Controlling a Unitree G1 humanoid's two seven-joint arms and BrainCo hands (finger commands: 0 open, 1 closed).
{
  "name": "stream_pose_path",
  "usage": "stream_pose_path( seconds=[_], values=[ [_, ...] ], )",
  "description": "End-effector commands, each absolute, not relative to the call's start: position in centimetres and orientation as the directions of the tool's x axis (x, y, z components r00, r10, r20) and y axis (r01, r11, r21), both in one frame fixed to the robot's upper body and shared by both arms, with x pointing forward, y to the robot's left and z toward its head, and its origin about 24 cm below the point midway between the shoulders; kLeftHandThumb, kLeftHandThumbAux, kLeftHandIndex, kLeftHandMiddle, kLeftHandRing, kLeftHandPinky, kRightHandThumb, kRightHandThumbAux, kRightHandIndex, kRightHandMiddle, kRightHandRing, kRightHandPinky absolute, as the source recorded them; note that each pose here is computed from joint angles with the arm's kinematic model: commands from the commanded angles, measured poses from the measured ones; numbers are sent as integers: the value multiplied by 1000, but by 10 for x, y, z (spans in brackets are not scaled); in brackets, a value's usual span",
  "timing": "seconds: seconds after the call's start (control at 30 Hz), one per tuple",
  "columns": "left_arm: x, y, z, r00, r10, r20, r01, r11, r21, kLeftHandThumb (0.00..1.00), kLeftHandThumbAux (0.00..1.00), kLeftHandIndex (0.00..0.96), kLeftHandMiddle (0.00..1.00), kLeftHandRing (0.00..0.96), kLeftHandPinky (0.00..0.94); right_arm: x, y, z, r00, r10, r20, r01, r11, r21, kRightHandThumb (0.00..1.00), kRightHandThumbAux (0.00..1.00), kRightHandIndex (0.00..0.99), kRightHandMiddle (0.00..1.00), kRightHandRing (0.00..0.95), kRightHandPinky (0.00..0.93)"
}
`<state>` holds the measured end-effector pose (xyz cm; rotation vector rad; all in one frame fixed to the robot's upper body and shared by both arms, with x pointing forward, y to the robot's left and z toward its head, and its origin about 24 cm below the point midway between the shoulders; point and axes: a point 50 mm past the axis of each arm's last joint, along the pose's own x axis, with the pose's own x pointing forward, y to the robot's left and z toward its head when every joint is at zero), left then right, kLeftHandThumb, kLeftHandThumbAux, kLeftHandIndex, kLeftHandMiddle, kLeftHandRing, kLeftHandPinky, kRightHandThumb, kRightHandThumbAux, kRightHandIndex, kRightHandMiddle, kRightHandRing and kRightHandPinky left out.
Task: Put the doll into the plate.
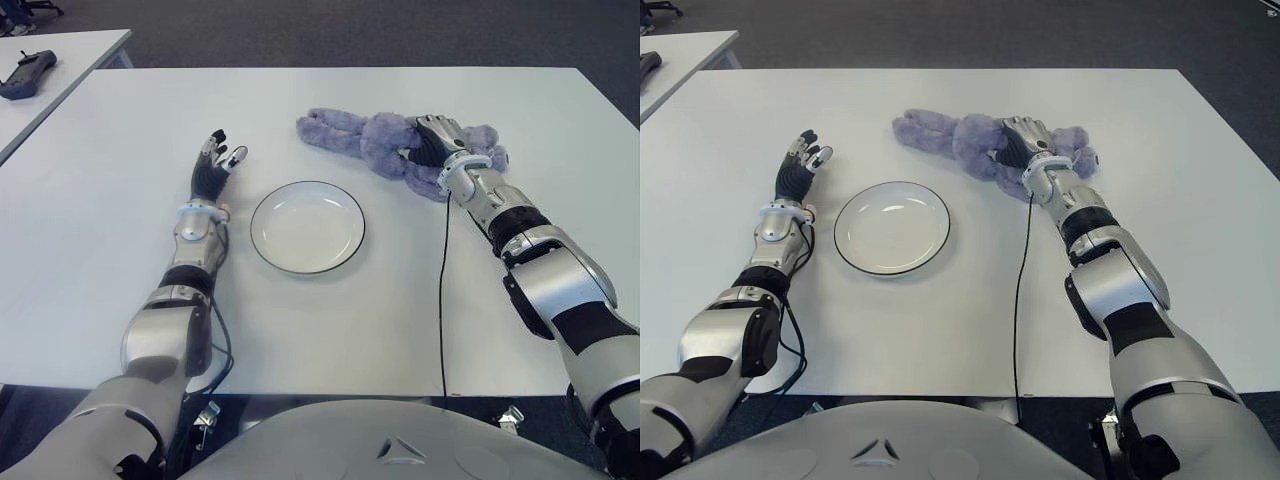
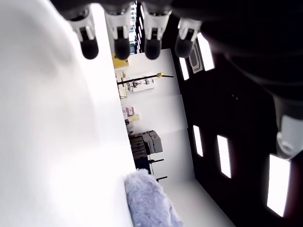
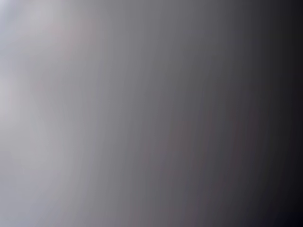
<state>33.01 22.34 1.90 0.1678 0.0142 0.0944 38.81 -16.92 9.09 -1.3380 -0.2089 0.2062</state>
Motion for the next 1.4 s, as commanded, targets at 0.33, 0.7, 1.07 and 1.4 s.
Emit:
stream_pose_path(
  seconds=[0.33, 0.7, 1.07, 1.4],
  values=[
    [224, 201, -97, 892, 94, -442, -64, 994, 84, 0, 483, 0, 37, 3, 0, 348, -164, 8, 961, 199, -194, -253, 341, -905, 901, 640, 780, 840, 838, 848],
    [224, 201, -97, 894, 90, -439, -61, 995, 80, 0, 480, 0, 36, 0, 0, 352, -166, 14, 974, 166, -157, -213, 415, -884, 930, 648, 777, 847, 849, 862],
    [224, 200, -97, 896, 92, -435, -63, 995, 80, 0, 496, 0, 43, 9, 0, 361, -175, 33, 986, 143, -85, -143, 476, -868, 954, 660, 810, 873, 870, 877],
    [225, 198, -97, 895, 91, -436, -61, 995, 83, 0, 493, 0, 34, 2, 0, 371, -177, 64, 984, 161, 83, -12, 516, -857, 954, 668, 841, 894, 884, 884]
  ],
)
